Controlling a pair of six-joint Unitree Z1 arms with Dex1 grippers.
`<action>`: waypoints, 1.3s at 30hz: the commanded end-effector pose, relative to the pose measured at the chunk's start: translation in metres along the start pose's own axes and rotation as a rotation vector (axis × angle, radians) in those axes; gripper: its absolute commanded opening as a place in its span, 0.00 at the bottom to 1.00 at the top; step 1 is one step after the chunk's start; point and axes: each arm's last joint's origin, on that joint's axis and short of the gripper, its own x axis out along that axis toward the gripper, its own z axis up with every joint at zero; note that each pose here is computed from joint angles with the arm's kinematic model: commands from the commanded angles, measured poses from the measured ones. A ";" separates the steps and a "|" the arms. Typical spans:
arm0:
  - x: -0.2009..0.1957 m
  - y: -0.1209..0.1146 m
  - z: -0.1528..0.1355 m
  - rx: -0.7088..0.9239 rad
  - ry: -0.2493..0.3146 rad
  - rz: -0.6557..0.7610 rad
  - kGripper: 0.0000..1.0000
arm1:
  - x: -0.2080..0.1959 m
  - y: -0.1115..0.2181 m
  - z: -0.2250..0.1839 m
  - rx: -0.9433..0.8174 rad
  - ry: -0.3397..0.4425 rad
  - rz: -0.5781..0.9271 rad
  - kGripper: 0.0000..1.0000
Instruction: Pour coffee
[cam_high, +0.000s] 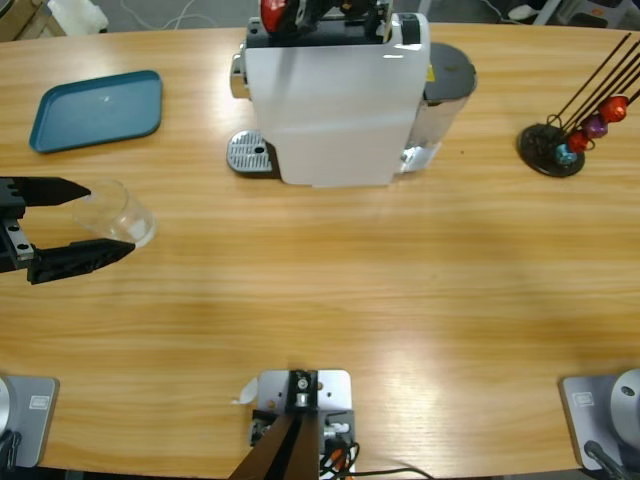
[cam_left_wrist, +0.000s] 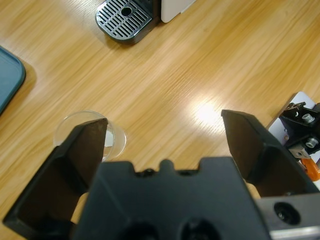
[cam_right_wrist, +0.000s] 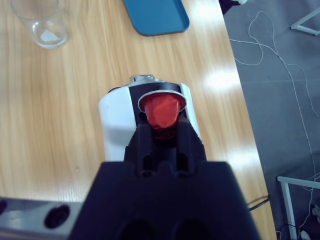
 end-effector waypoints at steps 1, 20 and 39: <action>0.002 -0.001 -0.010 0.014 0.013 -0.021 0.99 | 0.027 0.008 -0.029 0.021 0.087 0.049 0.00; 0.003 -0.001 -0.009 0.012 0.017 -0.021 0.98 | 0.009 0.003 -0.015 0.015 0.056 -0.025 0.99; -0.020 0.000 0.021 -0.016 -0.132 -0.010 0.99 | -0.114 0.119 -0.009 0.676 -0.106 -0.233 0.00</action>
